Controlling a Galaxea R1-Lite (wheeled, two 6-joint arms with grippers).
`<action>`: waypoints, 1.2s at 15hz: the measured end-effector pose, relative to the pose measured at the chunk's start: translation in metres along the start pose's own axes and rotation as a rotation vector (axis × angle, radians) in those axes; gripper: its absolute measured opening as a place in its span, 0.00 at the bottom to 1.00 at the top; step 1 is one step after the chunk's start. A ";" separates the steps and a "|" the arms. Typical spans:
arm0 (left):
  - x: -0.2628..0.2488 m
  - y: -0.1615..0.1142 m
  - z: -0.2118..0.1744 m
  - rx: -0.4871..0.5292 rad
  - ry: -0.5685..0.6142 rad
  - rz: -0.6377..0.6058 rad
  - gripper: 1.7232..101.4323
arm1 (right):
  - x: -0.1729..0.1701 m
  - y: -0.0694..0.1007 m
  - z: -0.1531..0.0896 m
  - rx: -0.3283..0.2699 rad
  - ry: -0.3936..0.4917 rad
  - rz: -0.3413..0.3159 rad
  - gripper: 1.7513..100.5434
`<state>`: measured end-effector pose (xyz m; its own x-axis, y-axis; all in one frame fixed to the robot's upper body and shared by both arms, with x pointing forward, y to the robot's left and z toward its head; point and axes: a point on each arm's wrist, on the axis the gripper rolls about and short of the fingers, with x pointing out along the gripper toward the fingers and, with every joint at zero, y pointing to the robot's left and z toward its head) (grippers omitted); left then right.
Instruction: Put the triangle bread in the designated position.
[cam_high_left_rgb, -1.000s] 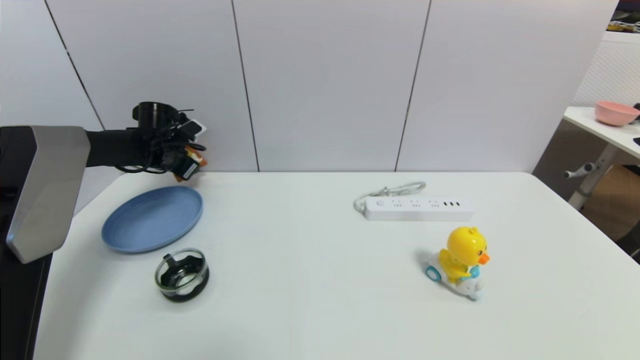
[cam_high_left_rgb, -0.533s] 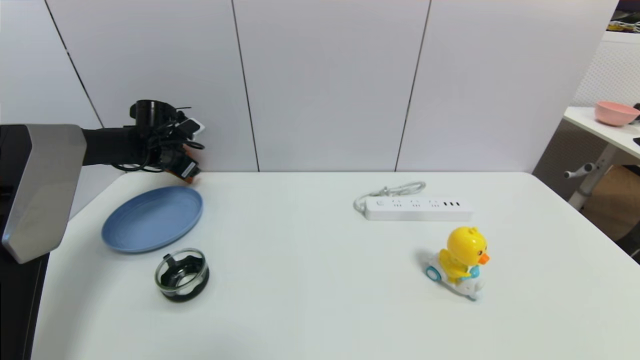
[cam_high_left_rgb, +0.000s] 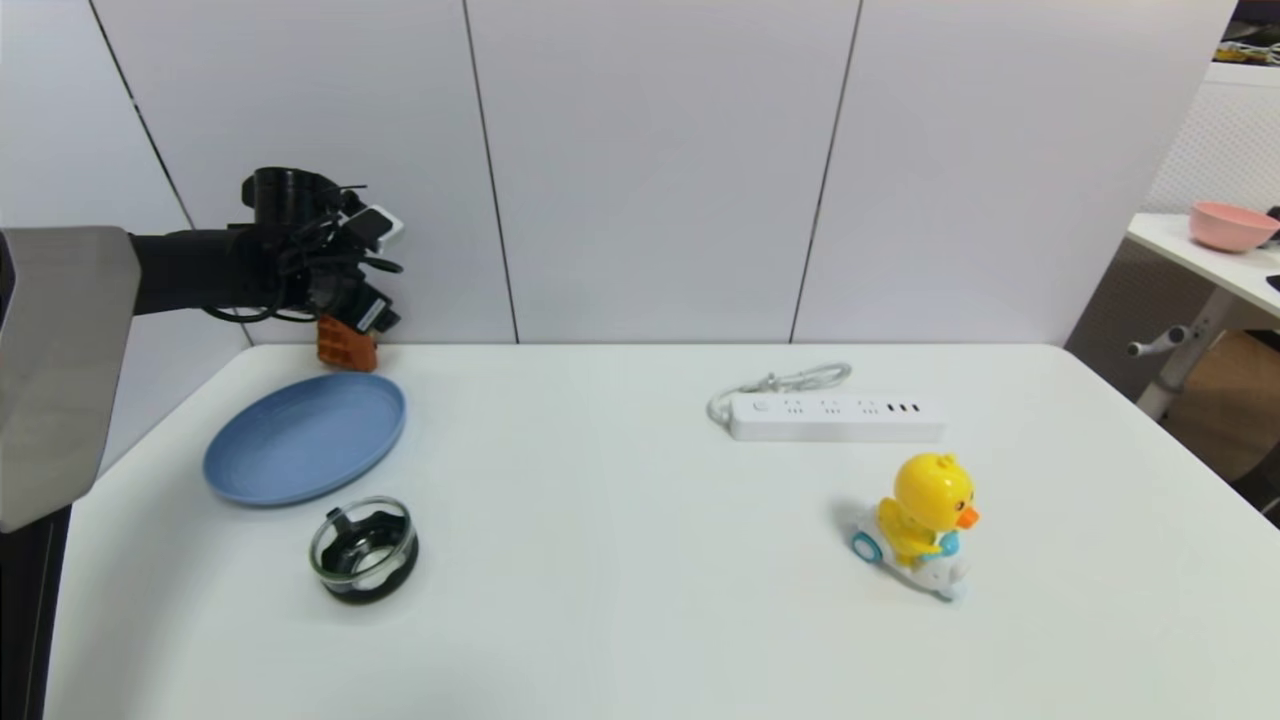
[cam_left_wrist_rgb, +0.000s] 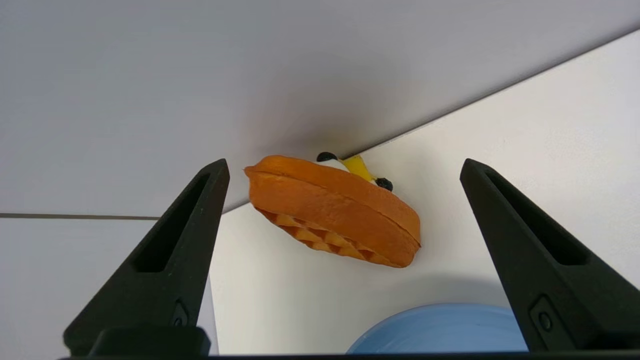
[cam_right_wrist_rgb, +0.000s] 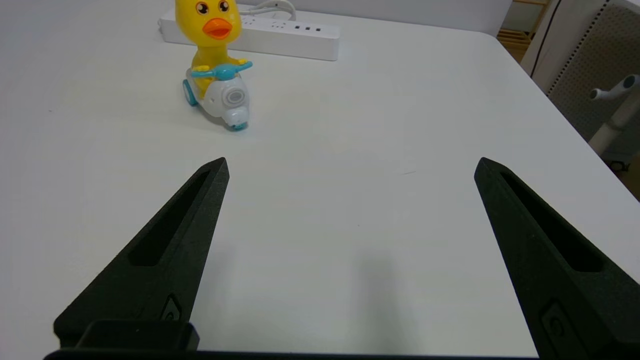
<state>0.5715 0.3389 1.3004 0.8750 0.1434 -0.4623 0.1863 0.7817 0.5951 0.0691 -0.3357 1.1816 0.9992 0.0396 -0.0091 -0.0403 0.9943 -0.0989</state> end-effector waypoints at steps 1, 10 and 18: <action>-0.006 0.002 0.004 0.000 -0.012 0.005 0.93 | 0.000 0.000 0.000 0.000 0.000 0.000 0.97; -0.192 0.065 0.066 -0.064 -0.253 0.190 0.95 | 0.000 0.000 0.000 0.000 0.000 0.000 0.97; -0.410 0.063 -0.001 -0.267 -0.314 0.188 0.96 | 0.000 0.000 0.000 0.000 0.000 0.001 0.97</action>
<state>0.2236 0.3298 1.5267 0.9834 0.1396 -0.1162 -0.0749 0.8947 0.4403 0.0691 -0.3357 1.1815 0.9991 0.0404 -0.0096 -0.0412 0.9943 -0.0988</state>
